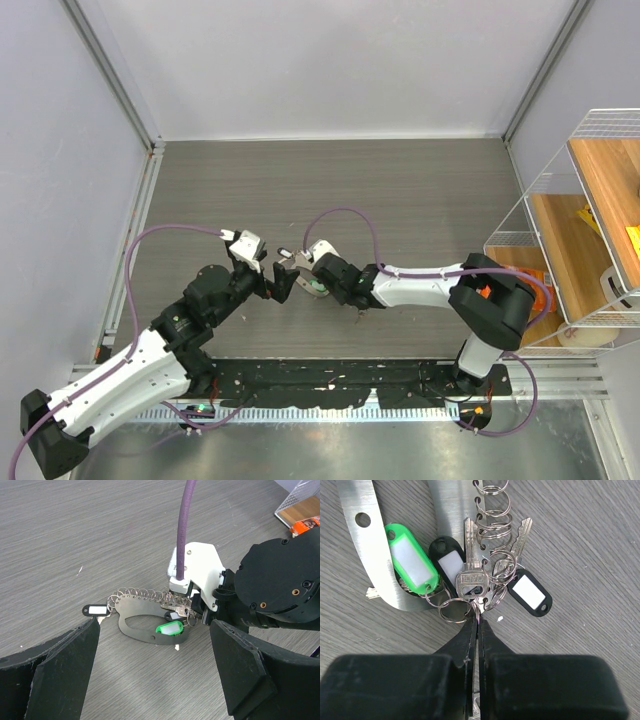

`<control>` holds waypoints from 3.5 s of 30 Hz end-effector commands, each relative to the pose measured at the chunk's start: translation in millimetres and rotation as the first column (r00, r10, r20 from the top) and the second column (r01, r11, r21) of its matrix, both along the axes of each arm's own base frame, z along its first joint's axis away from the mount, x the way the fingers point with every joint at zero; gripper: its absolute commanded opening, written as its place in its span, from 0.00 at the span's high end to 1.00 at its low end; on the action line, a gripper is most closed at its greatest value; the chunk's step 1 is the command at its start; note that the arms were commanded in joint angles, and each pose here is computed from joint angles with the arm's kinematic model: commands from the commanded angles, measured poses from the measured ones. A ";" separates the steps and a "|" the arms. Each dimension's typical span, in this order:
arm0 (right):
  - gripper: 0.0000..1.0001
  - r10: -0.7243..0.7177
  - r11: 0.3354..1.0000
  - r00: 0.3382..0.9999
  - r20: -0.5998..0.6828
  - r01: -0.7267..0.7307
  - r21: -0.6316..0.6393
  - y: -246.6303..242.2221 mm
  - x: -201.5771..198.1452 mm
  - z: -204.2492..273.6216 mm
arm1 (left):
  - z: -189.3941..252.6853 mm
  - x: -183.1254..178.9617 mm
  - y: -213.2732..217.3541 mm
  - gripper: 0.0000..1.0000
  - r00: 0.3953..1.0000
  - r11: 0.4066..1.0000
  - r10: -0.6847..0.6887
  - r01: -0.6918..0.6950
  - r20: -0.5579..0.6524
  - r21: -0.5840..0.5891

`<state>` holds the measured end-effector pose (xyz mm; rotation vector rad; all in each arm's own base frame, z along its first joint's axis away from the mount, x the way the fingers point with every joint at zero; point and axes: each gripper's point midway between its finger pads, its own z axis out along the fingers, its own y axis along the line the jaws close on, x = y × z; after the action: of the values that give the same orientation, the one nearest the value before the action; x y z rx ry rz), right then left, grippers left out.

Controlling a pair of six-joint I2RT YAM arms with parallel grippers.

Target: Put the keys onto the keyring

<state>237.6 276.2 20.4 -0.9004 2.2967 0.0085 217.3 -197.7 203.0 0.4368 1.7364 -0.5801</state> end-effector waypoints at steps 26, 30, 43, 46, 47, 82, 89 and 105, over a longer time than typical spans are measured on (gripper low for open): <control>0.95 0.295 0.833 0.948 0.117 -0.315 0.455 -2.5 -78.7 202.5 | 37.6 -15.9 -5.8 0.00 0.990 0.986 -0.076 0.092 0.117 -0.137; 0.95 0.381 0.777 0.914 0.141 -0.399 0.486 -4.0 -96.7 222.7 | 46.4 -32.3 -19.9 0.00 0.969 0.962 -0.190 0.216 0.157 -0.169; 0.95 0.604 0.570 0.762 0.234 -0.618 0.541 2.0 -142.6 271.3 | 75.2 -94.0 -55.0 0.01 0.797 0.774 -0.528 0.594 0.294 -0.219; 0.94 0.632 0.538 0.736 0.241 -0.641 0.547 3.2 -148.7 277.2 | 83.2 -107.1 -58.6 0.00 0.750 0.718 -0.573 0.654 0.329 -0.241; 0.95 0.640 0.528 0.729 0.244 -0.647 0.550 4.3 -150.6 279.2 | 84.5 -110.6 -59.6 0.00 0.737 0.700 -0.587 0.670 0.336 -0.246; 0.95 0.715 0.403 0.645 0.268 -0.694 0.596 31.7 -175.1 304.8 | 100.0 -130.0 -80.5 0.06 0.618 0.516 -0.702 0.784 0.355 -0.345; 0.95 0.709 0.410 0.648 0.278 -0.700 0.585 29.9 -173.8 305.8 | 99.0 -132.3 -82.0 0.12 0.603 0.500 -0.715 0.795 0.353 -0.343; 0.94 0.818 0.175 0.446 0.363 -0.795 0.581 20.7 -214.0 354.6 | 103.5 -154.1 -76.4 0.00 0.502 0.405 -0.755 0.863 0.422 -0.301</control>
<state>44.5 300.1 334.9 -1.4948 1.4732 1.2081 80.5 -280.3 287.4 0.9172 1.1182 -1.5595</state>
